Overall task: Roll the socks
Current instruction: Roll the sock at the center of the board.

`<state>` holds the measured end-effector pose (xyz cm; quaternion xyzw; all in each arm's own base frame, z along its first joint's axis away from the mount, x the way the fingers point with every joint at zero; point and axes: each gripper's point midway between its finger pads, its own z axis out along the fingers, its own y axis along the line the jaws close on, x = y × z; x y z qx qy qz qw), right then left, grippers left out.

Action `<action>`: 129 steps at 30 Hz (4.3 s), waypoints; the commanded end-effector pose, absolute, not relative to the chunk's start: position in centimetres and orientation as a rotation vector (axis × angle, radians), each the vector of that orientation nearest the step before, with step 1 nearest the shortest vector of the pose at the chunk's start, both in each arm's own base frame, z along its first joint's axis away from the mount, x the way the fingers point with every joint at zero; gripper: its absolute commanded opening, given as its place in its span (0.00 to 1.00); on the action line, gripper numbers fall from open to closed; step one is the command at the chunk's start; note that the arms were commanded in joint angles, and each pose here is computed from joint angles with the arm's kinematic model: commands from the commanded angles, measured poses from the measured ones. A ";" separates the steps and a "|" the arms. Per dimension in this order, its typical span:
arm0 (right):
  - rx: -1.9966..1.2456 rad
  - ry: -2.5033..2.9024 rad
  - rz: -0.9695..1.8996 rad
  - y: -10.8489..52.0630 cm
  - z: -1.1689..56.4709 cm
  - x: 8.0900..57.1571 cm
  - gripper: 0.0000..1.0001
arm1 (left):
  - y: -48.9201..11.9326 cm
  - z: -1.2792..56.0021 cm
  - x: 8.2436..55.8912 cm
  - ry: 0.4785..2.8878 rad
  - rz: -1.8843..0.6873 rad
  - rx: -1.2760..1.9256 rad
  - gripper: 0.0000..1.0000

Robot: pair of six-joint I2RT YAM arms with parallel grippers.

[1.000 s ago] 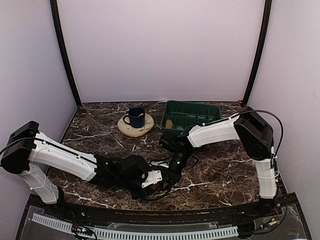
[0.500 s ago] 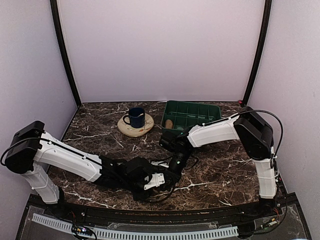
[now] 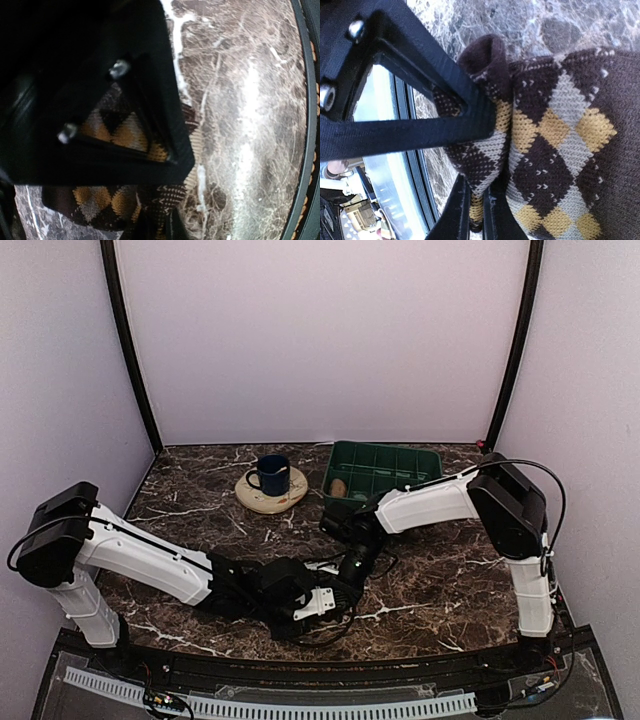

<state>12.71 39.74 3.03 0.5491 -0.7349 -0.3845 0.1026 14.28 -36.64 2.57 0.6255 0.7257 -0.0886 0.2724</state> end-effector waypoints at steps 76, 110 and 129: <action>2.597 -2.712 -0.747 39.5 6.9 12.7 0.35 | -32.2 1.3 11.6 2.916 -1.395 1.137 0.00; 3.020 -2.258 -0.227 43.1 2.4 11.7 0.33 | -31.4 0.8 11.1 2.902 -1.616 1.102 0.00; 2.731 -2.245 -0.377 41.6 0.6 11.2 0.05 | -30.6 4.7 15.6 2.816 -1.361 0.967 0.30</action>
